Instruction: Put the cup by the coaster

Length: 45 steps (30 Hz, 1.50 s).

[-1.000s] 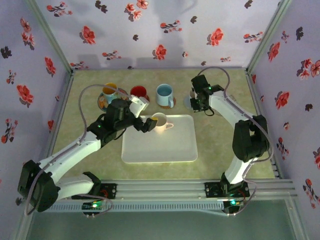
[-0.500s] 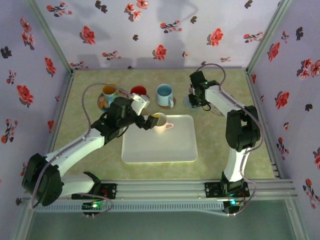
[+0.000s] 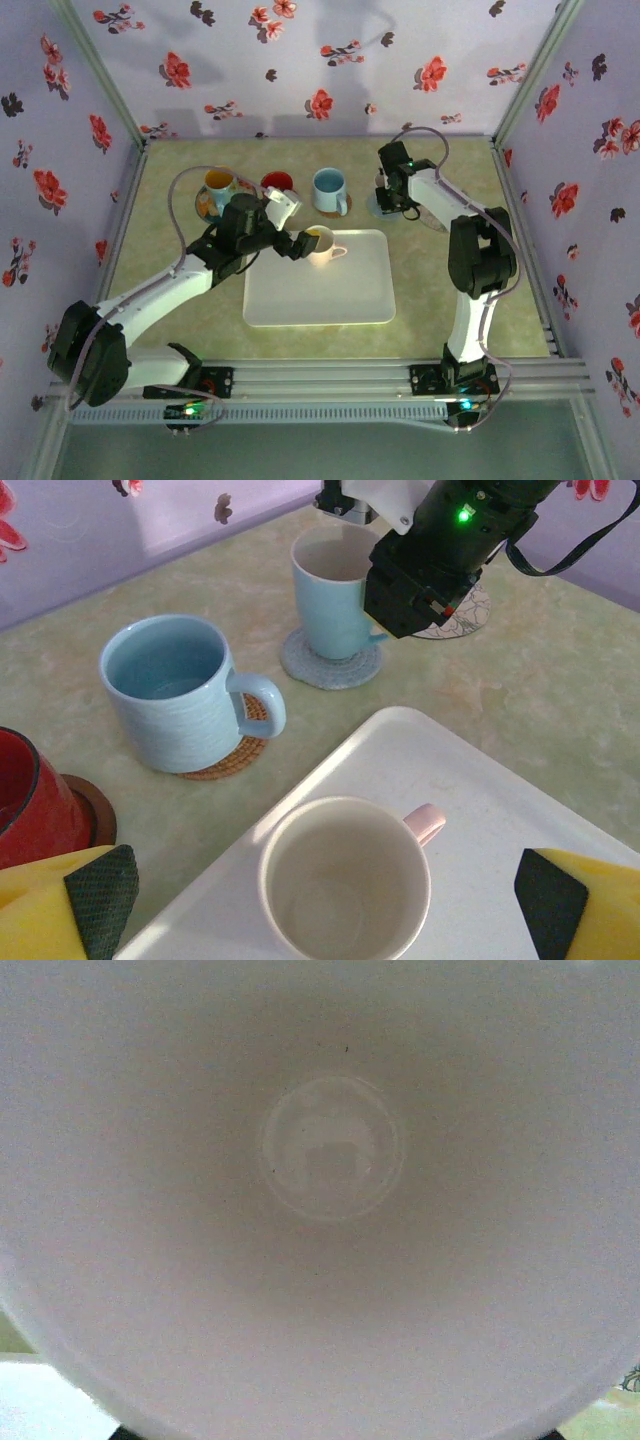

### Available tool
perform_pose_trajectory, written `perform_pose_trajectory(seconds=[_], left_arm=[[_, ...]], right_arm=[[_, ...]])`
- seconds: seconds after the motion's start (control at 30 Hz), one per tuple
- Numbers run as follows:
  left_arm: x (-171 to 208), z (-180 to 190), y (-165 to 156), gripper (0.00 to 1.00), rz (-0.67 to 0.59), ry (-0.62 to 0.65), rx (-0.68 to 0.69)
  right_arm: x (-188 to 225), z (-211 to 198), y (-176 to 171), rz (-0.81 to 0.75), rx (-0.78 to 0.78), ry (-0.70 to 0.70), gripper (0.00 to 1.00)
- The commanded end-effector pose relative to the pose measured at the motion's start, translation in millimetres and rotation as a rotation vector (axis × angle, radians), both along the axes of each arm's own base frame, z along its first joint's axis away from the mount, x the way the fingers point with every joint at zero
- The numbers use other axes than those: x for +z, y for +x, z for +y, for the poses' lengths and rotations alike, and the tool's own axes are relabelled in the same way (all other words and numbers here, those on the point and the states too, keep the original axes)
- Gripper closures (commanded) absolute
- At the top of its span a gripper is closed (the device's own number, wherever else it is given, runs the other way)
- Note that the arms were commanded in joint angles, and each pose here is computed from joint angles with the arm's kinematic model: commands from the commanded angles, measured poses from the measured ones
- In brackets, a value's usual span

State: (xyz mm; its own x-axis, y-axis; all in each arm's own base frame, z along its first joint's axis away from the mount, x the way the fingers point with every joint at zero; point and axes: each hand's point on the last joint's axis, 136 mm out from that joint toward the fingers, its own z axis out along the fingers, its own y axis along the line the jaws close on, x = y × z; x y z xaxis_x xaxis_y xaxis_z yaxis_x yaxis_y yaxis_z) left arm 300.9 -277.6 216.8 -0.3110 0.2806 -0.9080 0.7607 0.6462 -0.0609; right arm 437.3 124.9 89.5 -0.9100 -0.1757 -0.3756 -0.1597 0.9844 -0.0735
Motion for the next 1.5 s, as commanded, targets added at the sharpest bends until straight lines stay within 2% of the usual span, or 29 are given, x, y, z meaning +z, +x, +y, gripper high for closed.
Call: perform_pose_trajectory(seconds=[0.0, 0.33, 0.97, 1.47], left_arm=[[19.8, -1.9, 3.7, 0.00, -0.031, -0.047, -0.001], [19.0, 1.7, -0.5, 0.00, -0.029, -0.048, 0.002], [9.4, 11.1, -11.1, 0.00, -0.006, -0.024, 0.007], [8.8, 12.4, -12.0, 0.00, -0.009, -0.015, 0.008]], right_arm=[[13.1, 3.3, 16.2, -0.062, -0.002, 0.025, 1.00], [6.6, 2.9, 14.4, -0.050, -0.010, 0.025, 0.92], [-2.4, 4.4, 10.5, -0.038, -0.036, 0.055, 0.87], [0.9, 2.1, 5.3, -0.035, -0.054, 0.059, 0.69]])
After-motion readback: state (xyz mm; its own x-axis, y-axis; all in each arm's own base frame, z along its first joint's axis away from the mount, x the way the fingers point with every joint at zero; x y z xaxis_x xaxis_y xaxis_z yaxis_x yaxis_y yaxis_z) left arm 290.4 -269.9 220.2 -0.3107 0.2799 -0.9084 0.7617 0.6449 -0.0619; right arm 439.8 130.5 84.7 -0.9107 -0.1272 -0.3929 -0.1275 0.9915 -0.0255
